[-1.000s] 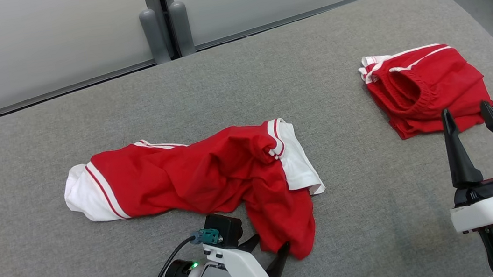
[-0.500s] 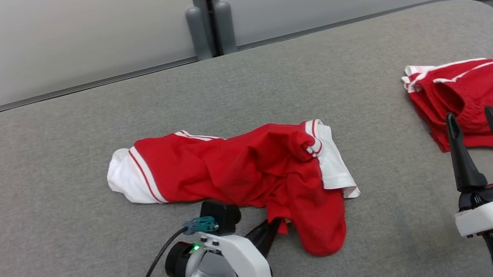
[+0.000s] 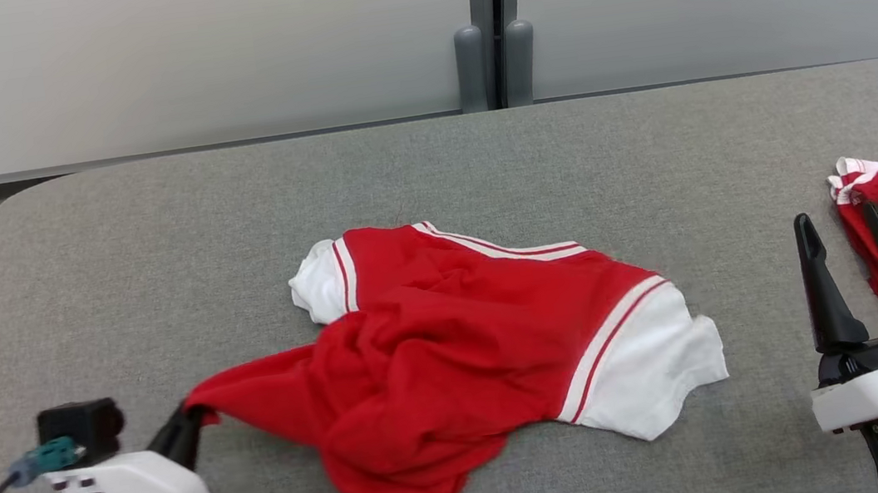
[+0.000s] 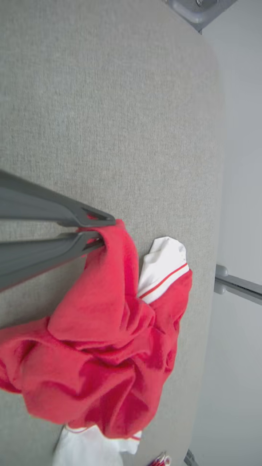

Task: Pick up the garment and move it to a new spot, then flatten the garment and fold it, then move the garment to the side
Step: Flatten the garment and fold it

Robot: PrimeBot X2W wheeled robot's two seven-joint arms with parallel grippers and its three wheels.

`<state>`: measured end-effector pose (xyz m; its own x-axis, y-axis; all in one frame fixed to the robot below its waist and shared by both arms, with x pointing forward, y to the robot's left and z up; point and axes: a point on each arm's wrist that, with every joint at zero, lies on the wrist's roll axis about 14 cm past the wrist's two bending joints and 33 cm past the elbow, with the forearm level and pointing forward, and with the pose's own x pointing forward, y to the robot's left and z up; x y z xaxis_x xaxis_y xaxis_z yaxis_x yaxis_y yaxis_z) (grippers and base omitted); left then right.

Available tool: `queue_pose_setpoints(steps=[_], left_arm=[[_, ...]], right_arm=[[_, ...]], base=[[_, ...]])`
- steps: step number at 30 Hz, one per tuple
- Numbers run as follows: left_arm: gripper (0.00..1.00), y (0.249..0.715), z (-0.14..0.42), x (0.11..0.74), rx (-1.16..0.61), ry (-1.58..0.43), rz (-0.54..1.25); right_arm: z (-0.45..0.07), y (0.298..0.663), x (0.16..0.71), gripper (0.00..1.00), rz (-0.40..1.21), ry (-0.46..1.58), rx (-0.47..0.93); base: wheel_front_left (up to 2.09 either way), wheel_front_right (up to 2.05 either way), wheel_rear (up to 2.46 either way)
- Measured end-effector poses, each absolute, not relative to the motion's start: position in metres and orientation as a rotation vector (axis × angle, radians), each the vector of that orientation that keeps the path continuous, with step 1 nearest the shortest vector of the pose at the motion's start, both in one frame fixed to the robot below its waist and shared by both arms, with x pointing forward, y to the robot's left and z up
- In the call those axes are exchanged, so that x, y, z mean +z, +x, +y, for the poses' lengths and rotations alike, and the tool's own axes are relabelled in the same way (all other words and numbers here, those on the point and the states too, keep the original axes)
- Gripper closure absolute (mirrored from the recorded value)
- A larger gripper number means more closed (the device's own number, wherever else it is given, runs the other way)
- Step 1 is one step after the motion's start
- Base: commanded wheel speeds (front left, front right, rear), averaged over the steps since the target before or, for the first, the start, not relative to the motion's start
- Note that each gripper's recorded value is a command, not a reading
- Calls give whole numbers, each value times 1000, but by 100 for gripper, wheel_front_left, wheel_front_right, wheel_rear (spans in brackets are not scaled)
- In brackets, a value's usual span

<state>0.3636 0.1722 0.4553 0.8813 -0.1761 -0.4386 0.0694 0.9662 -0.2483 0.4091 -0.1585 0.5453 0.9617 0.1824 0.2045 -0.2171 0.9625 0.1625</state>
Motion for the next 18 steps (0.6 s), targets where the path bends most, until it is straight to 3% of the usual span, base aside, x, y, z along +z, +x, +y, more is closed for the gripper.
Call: queue_pose_setpoints(steps=[6,11,12,13,14,18], left_arm=[[100,372,256,456,128,-148,428],[100,376,290,443,224,-105,410],[87,376,292,439,226,-100,413],[11,376,295,436,228,-93,416],[0,376,294,433,225,-89,418],[0,374,276,427,182,-114,402]], right_arm=[[-162,413,537,0,-167,172,202],[-167,414,529,0,-144,161,194],[-167,414,529,0,-142,159,194],[-167,414,528,0,-140,157,195],[-167,413,528,0,-138,155,198],[-161,410,531,0,-141,158,214]], base=[[0,0,0],[0,0,0],[0,0,0],[0,0,0],[0,0,0],[0,0,0]])
